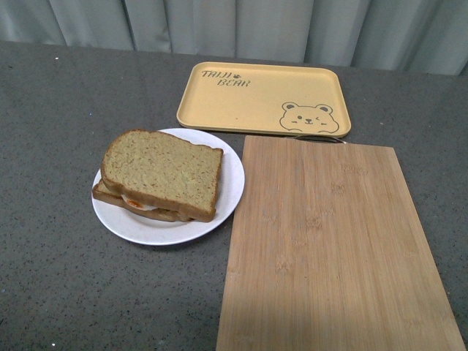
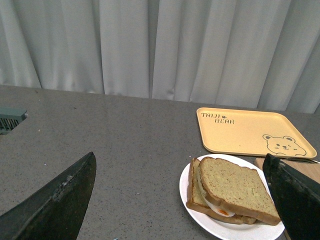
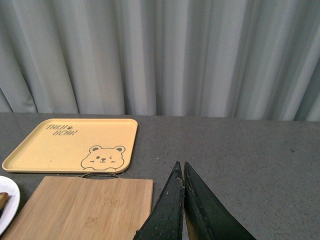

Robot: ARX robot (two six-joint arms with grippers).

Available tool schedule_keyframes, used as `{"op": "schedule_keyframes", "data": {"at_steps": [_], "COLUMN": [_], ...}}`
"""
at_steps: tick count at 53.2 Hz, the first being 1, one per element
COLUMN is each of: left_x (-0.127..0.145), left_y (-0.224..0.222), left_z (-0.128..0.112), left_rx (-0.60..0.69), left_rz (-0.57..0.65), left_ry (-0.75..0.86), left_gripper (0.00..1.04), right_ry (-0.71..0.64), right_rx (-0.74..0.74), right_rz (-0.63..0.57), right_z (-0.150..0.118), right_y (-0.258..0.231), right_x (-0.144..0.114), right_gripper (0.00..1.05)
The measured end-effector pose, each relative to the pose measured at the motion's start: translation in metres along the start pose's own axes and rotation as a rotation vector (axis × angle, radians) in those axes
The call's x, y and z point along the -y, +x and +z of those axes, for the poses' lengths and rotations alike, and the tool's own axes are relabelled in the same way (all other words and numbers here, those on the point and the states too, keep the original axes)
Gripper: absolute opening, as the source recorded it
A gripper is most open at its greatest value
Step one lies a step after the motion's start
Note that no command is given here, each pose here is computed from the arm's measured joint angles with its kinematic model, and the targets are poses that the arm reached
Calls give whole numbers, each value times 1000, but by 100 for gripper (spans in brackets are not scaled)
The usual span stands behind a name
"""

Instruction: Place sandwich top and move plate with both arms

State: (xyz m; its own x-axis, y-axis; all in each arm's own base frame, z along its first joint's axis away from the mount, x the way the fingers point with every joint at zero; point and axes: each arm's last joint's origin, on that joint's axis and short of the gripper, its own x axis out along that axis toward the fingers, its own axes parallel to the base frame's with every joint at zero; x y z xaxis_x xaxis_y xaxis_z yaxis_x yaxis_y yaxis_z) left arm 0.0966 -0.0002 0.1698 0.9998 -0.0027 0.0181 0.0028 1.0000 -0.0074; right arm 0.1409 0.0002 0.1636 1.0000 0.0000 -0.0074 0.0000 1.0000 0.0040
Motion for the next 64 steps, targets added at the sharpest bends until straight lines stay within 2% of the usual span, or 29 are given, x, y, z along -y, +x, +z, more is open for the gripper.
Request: {"op": "schedule_keyframes", "data": {"at_steps": [64], "left_x": [0], "left_y": [0], "left_z": [0], "left_rx": [0], "left_rz": [0], "left_ry": [0], "left_gripper": [98], "right_ry": [0], "right_rx": [14], "right_rz": [3], "right_z": [4], "right_y": [-34], "right_x": [0], "right_gripper": [1]}}
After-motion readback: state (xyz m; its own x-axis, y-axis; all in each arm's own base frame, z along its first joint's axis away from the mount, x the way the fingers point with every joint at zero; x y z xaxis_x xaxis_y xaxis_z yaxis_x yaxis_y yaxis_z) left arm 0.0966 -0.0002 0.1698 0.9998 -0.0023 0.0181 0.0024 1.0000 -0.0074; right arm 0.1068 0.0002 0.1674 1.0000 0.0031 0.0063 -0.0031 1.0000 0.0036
